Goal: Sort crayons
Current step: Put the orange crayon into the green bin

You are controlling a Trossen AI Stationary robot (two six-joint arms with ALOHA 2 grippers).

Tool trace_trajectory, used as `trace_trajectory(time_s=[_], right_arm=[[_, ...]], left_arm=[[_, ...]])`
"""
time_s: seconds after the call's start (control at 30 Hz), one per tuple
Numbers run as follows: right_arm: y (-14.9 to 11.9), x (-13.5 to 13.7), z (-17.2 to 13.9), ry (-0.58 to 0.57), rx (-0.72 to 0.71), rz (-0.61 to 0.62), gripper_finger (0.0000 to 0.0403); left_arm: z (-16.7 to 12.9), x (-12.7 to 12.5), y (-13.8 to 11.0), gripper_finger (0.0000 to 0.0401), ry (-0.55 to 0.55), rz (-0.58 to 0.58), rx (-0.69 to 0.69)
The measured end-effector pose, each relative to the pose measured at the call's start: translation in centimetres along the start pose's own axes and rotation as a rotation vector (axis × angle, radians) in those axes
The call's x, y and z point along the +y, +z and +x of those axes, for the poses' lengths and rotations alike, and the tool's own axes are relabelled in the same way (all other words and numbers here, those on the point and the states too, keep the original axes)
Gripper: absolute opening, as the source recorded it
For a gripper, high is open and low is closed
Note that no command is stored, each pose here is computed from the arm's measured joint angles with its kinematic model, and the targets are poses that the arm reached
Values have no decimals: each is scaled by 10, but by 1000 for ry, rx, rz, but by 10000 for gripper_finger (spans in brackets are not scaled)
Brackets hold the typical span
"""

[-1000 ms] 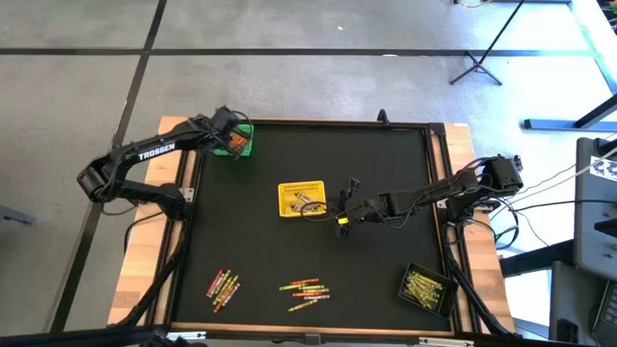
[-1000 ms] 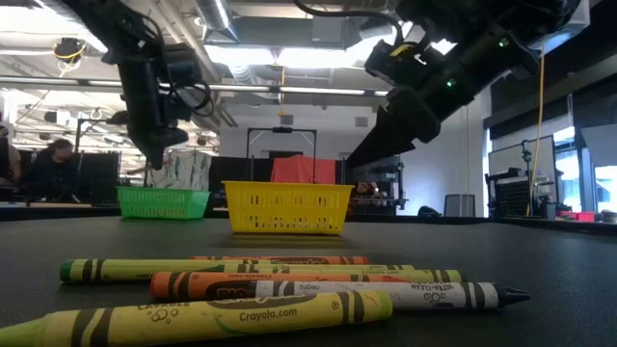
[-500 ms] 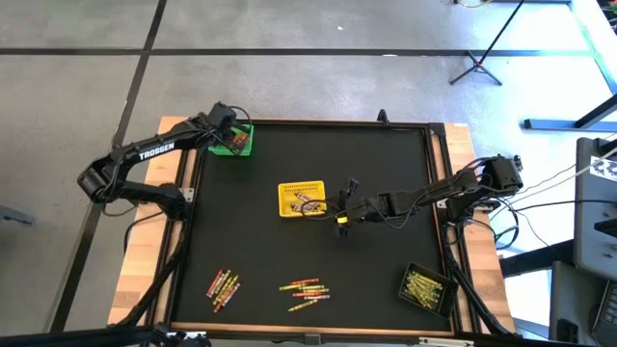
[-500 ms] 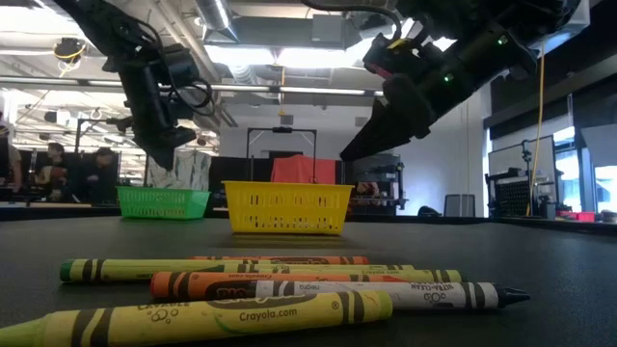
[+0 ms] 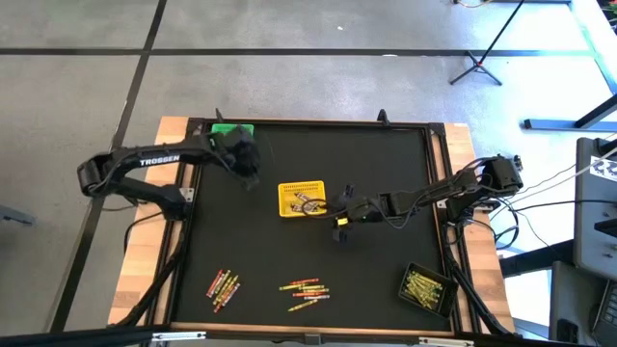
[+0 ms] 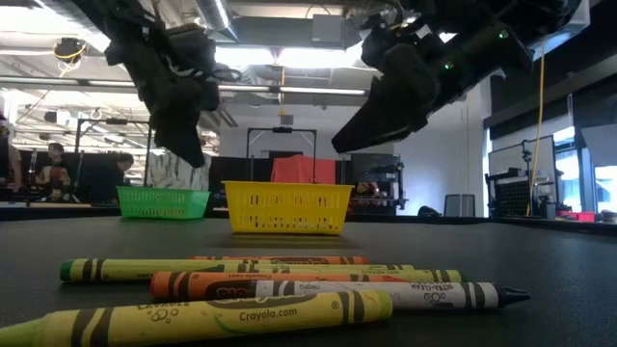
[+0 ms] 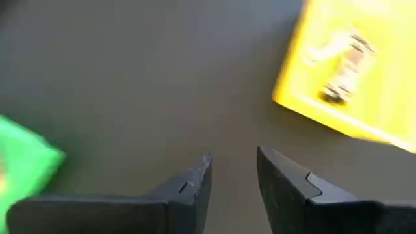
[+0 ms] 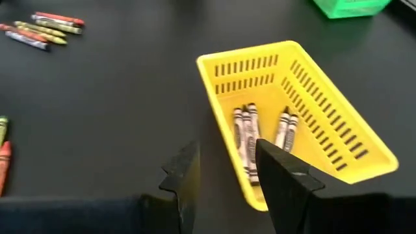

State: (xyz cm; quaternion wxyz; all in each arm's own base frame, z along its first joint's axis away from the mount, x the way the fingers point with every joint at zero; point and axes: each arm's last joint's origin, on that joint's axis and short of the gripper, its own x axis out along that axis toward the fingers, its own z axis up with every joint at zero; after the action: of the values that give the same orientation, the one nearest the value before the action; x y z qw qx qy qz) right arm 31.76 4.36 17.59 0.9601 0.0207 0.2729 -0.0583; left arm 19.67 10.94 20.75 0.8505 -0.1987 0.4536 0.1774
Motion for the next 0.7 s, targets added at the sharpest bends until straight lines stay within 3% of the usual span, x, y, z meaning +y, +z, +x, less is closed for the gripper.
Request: trace_trajectory(time_s=[0.37,0.7], right_arm=[[-3,35,-10,15,-50,-83,145],[-5,67,-19,116,-126,-105,145]], left_arm=[[4,-79,-30,106,-108,24,161],[-8,-143,-71,106,-194,-126,288]])
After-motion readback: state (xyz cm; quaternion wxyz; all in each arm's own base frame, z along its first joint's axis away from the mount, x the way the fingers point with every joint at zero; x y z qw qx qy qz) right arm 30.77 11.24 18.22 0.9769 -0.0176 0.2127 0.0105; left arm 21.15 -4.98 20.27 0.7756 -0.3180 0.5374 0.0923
